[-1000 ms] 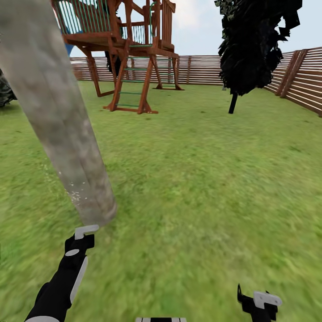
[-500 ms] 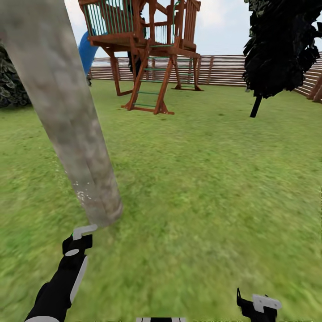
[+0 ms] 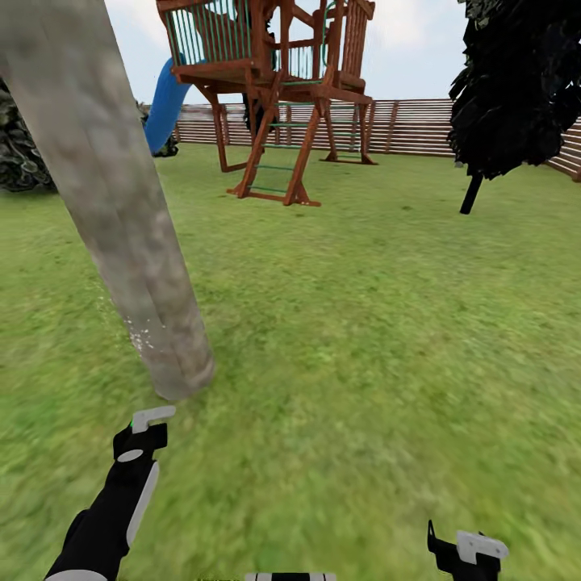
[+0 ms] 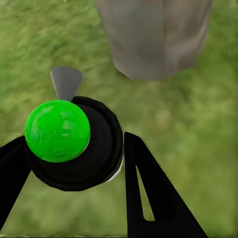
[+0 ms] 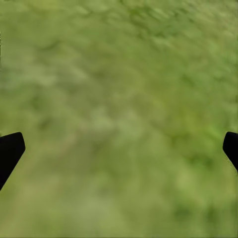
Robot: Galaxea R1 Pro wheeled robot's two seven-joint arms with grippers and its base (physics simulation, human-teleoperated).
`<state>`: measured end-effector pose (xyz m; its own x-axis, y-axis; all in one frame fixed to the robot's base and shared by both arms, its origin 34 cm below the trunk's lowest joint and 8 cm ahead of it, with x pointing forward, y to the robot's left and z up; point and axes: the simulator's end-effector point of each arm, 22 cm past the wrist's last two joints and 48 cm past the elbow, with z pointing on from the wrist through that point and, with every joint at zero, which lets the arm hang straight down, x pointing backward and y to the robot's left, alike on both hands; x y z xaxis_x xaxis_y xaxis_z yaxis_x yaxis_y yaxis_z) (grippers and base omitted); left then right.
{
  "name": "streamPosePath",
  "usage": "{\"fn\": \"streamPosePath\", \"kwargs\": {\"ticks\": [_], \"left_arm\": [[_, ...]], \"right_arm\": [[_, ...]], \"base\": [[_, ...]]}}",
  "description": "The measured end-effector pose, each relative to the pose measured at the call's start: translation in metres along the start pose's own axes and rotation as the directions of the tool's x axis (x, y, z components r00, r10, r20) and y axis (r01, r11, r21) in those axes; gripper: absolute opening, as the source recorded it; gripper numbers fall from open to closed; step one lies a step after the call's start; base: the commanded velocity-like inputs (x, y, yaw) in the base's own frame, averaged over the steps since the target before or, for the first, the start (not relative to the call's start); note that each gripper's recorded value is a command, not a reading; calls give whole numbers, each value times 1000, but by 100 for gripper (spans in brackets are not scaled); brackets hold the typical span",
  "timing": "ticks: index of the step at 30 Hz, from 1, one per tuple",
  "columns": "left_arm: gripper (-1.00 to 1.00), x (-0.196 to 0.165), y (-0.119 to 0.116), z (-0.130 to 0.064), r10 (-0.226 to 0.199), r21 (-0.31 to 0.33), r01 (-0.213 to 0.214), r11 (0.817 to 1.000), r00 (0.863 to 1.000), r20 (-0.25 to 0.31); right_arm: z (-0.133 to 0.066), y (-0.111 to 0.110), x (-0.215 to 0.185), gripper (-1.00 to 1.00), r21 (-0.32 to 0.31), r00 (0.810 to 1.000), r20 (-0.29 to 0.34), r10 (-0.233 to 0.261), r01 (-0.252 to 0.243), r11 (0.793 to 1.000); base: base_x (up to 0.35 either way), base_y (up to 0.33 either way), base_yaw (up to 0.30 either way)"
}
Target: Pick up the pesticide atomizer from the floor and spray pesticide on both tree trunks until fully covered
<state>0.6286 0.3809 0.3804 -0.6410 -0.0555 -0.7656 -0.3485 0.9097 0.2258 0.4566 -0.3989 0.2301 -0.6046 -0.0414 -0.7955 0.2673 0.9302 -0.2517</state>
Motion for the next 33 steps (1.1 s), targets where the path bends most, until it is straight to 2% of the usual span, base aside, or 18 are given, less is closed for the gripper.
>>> {"fn": "streamPosePath", "kwargs": {"ticks": [7, 13, 15, 18, 19, 22, 24, 29, 33], "left_arm": [[-100, 0, 2, 1, 2, -1, -2, 1000, 1000, 1], [-100, 3, -8, 6, 10, 16, -10, 1000, 1000, -16], [-100, -15, 4, 18, 17, -3, -17, 1000, 1000, -1], [-100, -26, 40, 33, 51, -47, -51, 998, 999, 3], [-100, -29, 33, 34, 46, -21, -46, 999, 999, 8], [-100, -29, -32, 23, 10, 149, -10, 989, 1000, 5], [-100, -26, -51, 18, 5, 191, -6, 982, 1000, 2], [-100, -37, -45, 19, 0, 186, -4, 983, 1000, 18], [-100, -82, -49, 6, -31, 195, 10, 981, 994, 107]], "right_arm": [[0, 0, 0, 100, 0, 1000, 0, 0, 0, 1000], [0, 0, 0, 100, 0, 1000, 0, 0, 0, 1000], [0, -1, 0, 100, 1, 1000, 0, 0, 0, 1000], [0, -1, 0, 100, 1, 1000, 0, 0, 0, 1000], [0, -1, 0, 100, 1, 1000, 0, 0, 0, 1000], [0, -1, 0, 100, 1, 1000, 0, 0, 0, 1000], [0, -1, 0, 100, 1, 1000, 0, 0, 0, 1000], [0, -1, 0, 100, 0, 1000, -1, 0, 0, 1000], [0, -1, 0, 100, 1, 1000, -1, 0, 0, 1000]], "base": [[8, -260, 258], [4, -24, 20], [0, -1, 1], [0, 0, 0], [0, 0, 0], [0, 0, 0], [0, 0, 0], [-159, 0, 0], [-77, 0, 0]]}}
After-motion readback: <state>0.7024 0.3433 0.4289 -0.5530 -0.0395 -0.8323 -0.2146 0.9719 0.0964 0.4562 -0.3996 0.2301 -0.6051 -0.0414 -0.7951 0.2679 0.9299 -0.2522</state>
